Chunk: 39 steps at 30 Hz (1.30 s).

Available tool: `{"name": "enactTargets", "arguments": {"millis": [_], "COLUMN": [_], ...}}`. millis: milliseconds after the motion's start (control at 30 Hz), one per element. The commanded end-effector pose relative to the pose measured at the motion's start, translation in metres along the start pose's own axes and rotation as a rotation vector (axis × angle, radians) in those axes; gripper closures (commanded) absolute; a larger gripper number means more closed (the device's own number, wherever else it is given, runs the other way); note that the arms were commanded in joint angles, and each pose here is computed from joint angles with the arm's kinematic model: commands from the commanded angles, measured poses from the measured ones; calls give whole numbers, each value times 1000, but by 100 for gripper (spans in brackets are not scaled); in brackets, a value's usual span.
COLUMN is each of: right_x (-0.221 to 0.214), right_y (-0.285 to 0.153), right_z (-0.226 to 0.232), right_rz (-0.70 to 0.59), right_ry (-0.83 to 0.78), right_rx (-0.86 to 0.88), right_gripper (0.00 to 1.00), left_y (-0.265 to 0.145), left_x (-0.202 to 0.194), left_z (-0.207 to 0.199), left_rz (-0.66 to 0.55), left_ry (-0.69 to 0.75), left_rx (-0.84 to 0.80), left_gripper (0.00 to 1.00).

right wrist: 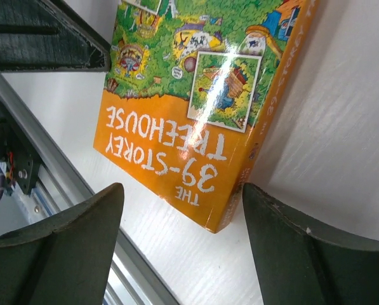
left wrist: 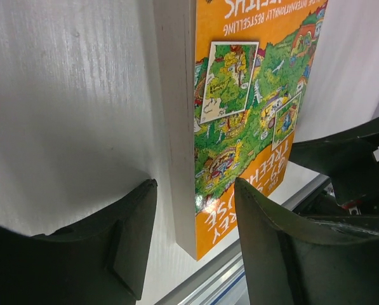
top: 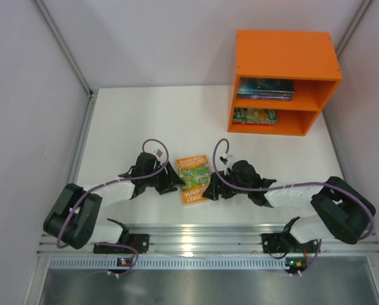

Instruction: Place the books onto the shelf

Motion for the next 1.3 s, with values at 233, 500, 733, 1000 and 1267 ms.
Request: {"name": "enactTargets", "arguments": {"millis": [233,500,733,1000,1267], "right_x": [32,54,64,58,52], "right_y": [-10,-11,-8,14,27], "right_z": [7,-11,-24,-19,-15], "right_rz": [-149,-183,-208,-160,-125], "right_ry": [34,111,262,384,400], "right_rx": [-51,-95,-34,45,131], "right_gripper": [21,18,16,15,23], "left_y": [19,35,44,33,36], "left_x": [27,20,18,26,27], "left_z": [9,20,40,75,80], "left_rz": [-22,71,152,144,156], "left_ry": [99,78,17,-21,-18], "left_rx": [105,78,72,143,150], "left_gripper": [45,87,99,99,98]}}
Point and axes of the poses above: each gripper's point midway between its finger pads, its own y axis out along the fingers, its own z axis along the line the jaws close on, x = y × z, the point moved 1 cm from there along -y, back along the fingers, and after that the axes turned 6 degrees about y, right-handed, at the moved point
